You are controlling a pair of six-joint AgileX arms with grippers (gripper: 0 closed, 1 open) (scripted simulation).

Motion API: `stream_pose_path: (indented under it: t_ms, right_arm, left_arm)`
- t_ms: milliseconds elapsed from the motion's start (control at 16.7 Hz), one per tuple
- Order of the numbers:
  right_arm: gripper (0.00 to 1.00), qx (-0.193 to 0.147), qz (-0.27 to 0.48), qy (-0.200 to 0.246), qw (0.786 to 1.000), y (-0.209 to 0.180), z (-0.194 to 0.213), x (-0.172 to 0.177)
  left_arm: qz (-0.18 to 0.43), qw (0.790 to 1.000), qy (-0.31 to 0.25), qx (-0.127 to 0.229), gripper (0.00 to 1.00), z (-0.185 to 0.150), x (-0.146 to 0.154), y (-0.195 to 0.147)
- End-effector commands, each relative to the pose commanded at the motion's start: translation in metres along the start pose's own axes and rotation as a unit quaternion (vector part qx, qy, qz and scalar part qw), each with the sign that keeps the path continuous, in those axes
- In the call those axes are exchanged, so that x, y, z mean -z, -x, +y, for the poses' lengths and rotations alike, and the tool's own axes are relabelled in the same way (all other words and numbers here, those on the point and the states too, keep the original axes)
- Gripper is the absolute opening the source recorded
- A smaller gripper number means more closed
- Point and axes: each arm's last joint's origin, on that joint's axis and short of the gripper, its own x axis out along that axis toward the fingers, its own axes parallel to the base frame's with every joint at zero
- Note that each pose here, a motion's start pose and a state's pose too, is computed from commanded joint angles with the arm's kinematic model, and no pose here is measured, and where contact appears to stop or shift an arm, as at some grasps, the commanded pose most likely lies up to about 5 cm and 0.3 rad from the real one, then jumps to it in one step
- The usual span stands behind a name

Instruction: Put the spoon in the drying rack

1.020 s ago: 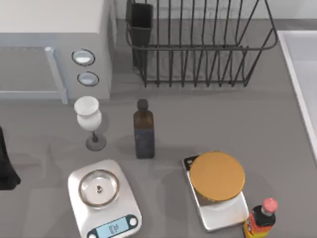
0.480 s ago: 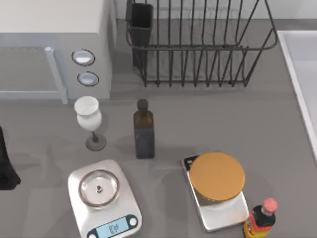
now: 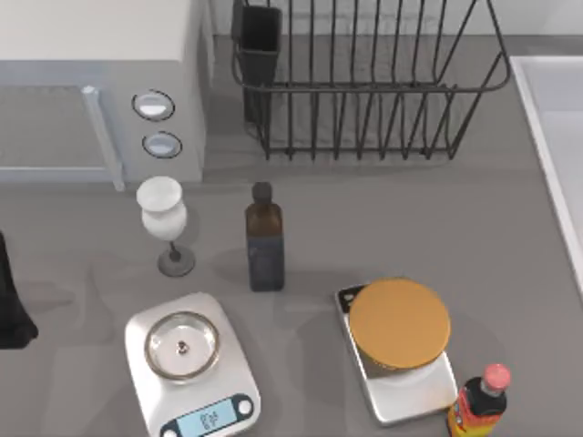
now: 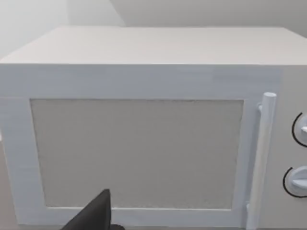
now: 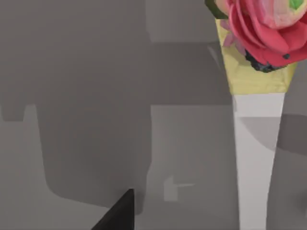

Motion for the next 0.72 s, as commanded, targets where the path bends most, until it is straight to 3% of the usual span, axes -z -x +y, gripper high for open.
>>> stream_pose_path:
  t_ms: [420,480,720]
  right_arm:
    - [0.0,0.0,0.0,0.0,1.0,0.0,0.0,0.0]
    - [0.0,0.0,-0.009,-0.013,1.0,0.022,0.001,-0.001]
    - [0.0,0.003,-0.01,-0.012,1.0,0.038,-0.007,-0.005]
  left_arm:
    - [0.0,1.0,0.0,0.0,1.0,0.0,0.0,0.0]
    - [0.0,1.0,0.0,0.0,1.0,0.0,0.0,0.0]
    - [0.0,1.0,0.0,0.0,1.0,0.0,0.0,0.0]
